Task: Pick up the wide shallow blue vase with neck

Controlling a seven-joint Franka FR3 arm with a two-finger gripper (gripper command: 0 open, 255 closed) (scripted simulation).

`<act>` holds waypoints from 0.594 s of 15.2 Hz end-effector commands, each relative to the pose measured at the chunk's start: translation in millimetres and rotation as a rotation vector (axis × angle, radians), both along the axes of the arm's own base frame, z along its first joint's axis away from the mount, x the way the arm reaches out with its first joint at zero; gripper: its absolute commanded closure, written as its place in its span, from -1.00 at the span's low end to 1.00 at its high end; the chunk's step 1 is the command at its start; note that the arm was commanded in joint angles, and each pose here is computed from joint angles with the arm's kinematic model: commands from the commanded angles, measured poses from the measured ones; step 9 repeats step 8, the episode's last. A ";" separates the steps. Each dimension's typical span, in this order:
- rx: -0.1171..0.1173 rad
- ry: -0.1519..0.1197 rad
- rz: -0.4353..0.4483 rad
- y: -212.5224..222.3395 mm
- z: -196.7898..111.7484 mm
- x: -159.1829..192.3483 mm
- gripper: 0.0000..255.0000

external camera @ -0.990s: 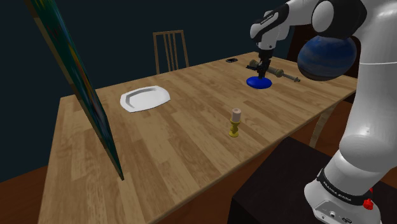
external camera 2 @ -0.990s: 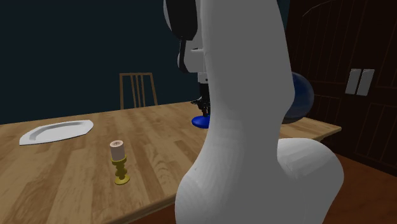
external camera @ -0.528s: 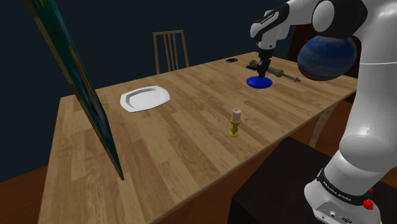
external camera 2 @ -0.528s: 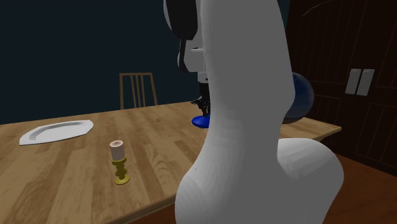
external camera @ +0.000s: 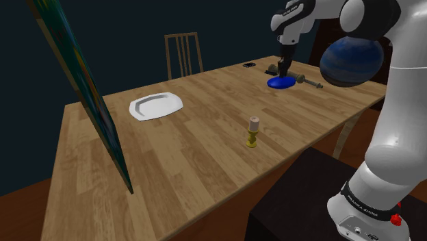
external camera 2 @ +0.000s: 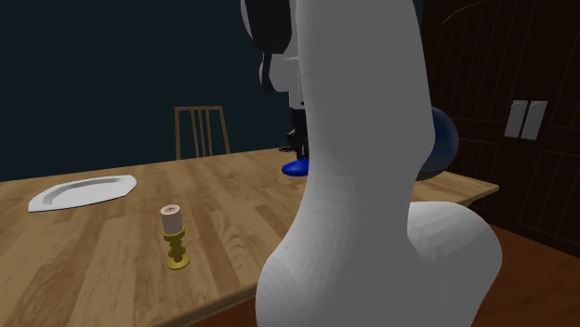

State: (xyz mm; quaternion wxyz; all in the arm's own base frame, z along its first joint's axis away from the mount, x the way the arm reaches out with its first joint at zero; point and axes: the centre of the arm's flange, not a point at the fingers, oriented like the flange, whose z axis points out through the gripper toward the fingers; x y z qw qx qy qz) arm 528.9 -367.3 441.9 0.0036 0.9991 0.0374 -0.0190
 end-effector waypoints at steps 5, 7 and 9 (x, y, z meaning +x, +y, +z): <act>0.000 0.000 0.000 0.8 31.9 0.1 1.00; 0.000 0.000 0.000 0.8 37.9 0.0 1.00; 0.000 0.000 0.000 0.8 37.9 0.1 1.00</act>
